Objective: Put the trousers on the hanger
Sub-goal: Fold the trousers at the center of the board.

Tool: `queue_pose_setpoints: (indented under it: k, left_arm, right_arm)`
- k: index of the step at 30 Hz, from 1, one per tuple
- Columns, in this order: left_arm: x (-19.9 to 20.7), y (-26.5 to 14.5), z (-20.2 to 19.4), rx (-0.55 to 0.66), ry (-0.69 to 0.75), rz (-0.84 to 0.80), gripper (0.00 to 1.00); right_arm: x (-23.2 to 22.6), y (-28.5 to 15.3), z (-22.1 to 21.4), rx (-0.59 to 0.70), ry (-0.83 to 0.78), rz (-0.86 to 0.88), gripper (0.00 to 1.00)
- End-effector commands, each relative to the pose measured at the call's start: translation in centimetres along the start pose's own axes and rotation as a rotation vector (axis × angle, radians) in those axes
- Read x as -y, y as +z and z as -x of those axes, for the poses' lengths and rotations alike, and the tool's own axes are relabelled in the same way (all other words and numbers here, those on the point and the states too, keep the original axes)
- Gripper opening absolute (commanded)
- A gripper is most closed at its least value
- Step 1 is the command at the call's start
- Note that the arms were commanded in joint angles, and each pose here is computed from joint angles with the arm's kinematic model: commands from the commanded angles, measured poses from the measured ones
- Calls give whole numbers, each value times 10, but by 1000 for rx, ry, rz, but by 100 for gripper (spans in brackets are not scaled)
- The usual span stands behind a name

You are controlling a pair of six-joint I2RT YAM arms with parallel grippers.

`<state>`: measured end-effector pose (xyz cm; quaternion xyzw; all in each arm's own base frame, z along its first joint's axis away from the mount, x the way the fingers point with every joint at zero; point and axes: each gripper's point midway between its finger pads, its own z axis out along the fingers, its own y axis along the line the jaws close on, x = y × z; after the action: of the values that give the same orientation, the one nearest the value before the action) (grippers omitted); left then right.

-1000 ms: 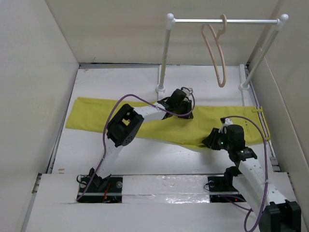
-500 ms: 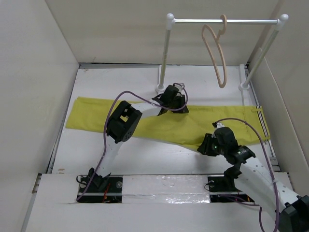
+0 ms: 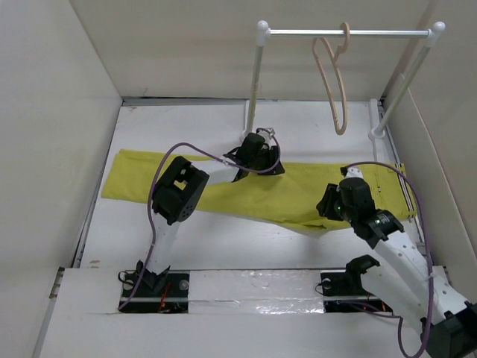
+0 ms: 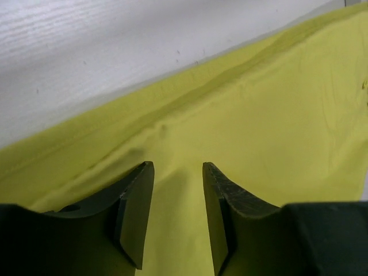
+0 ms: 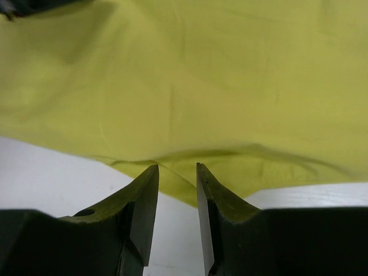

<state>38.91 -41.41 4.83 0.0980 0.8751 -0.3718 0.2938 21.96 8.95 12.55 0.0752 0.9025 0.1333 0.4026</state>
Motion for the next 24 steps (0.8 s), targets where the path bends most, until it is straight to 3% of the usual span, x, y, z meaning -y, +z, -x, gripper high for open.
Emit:
queue_pose_setpoints:
  k: [1,5,11,18,24]
  left_arm:
    - [53,-38,17,81,133,-118,38]
    - [86,-38,1,45,256,-172,42]
    - [110,-9,-32,-48,290,-241,42]
    - [87,1,-26,-28,256,-196,42]
    - [59,10,-17,-34,172,-187,42]
  right_arm:
    - [10,7,-16,-61,-43,-69,40]
    - [12,9,-24,-107,-23,-94,41]
    - [12,7,-32,-162,-31,-152,47]
    - [24,26,-48,-323,-17,-262,49]
    - [23,32,-78,-471,24,-287,41]
